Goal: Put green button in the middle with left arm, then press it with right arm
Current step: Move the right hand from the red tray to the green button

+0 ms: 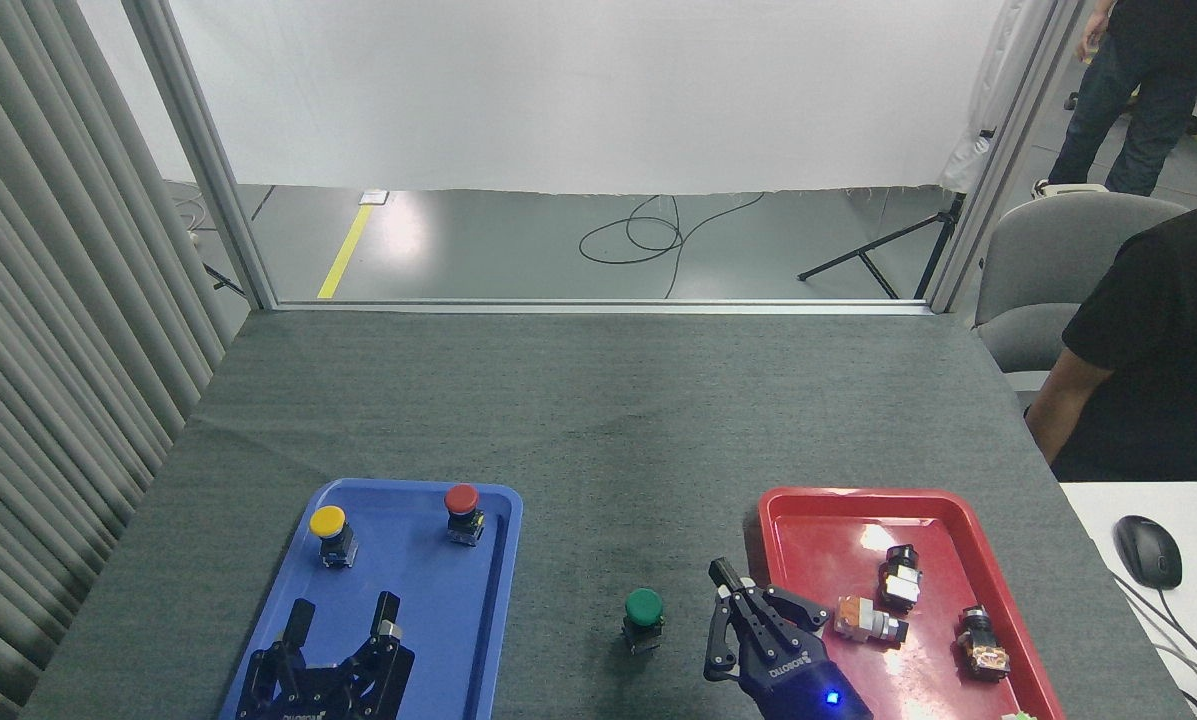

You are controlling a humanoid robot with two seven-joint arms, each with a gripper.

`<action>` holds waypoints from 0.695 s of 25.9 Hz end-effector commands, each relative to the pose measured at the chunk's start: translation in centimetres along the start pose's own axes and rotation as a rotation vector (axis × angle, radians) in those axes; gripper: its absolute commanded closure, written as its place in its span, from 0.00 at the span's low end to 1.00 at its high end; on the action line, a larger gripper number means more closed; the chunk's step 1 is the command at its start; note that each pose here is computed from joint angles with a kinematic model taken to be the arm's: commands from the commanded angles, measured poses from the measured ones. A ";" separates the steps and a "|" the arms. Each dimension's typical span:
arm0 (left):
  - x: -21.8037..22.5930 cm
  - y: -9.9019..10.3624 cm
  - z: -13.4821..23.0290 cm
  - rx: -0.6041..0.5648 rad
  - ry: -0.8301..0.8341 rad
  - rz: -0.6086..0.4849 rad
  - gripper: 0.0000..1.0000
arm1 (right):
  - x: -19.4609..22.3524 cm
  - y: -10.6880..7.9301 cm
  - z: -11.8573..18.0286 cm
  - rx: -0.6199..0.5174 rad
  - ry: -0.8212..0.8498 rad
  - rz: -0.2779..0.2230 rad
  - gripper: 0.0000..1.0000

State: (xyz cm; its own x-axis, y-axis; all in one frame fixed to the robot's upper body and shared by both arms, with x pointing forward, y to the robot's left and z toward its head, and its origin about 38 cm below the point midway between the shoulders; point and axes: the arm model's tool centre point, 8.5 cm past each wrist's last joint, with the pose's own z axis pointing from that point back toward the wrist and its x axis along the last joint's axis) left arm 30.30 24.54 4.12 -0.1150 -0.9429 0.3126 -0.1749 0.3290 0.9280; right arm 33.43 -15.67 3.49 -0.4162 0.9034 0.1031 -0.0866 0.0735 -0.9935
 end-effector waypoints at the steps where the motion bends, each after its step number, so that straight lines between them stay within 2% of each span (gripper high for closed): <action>1: 0.0 -0.1 -0.1 -0.017 0.000 0.002 0.01 | 1.1 0.7 -0.4 0.011 -0.024 -0.012 0.87; 7: 0.1 -0.1 -0.3 -0.018 -0.002 0.003 0.01 | 2.4 1.3 -0.8 0.028 -0.052 -0.014 0.86; 11: 0.2 -0.1 -0.4 -0.017 -0.004 0.004 0.01 | 2.7 2.7 -0.9 0.073 -0.036 -0.010 0.86; 15: 0.2 -0.1 -0.4 -0.019 -0.007 0.003 0.01 | 3.0 2.7 -1.4 0.076 -0.045 -0.010 0.86; 18: 0.2 0.0 -0.4 -0.018 -0.007 0.003 0.01 | 3.0 3.5 -1.4 0.098 -0.047 -0.018 0.86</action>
State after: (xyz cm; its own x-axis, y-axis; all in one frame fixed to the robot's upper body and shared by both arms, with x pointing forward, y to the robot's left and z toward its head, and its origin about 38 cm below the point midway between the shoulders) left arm 30.66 24.32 4.20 -0.1221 -0.9414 0.3143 -0.1558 0.3310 0.9307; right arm 33.14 -12.25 0.89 -0.4551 0.8825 0.1189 -0.1619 0.0494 -0.9856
